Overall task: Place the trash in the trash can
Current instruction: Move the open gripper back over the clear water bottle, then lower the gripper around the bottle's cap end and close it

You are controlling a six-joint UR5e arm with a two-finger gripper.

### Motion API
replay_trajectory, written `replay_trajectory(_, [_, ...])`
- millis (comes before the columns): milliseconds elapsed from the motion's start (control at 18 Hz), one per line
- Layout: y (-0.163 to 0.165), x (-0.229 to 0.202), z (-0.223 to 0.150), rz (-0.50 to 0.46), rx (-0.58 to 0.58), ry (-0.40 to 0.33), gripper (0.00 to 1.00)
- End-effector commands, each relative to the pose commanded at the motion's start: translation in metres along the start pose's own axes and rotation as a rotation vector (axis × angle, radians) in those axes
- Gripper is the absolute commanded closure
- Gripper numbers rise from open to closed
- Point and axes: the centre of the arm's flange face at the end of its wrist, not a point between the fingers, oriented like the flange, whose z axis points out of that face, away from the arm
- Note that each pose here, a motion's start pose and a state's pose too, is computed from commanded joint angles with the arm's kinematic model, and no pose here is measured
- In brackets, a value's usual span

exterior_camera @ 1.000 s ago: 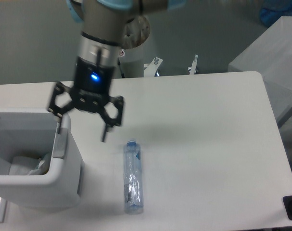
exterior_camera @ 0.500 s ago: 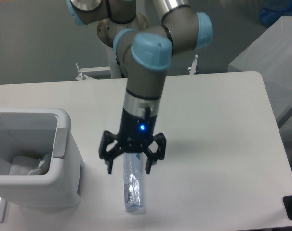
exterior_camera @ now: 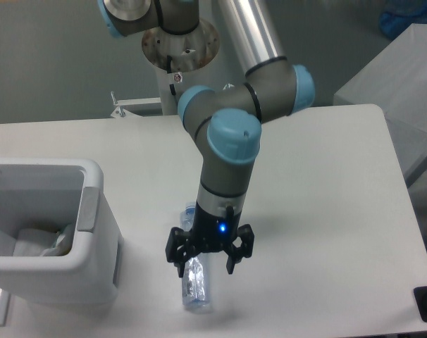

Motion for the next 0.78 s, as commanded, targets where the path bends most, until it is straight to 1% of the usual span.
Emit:
replay_trajectory(500, [-0.002, -0.004, 0.051, 0.008, -0.052, 0.001, 0.00])
replay_trajectory(778, [0.003, 0.010, 0.079, 0.045, -0.096, -0.043, 0.00])
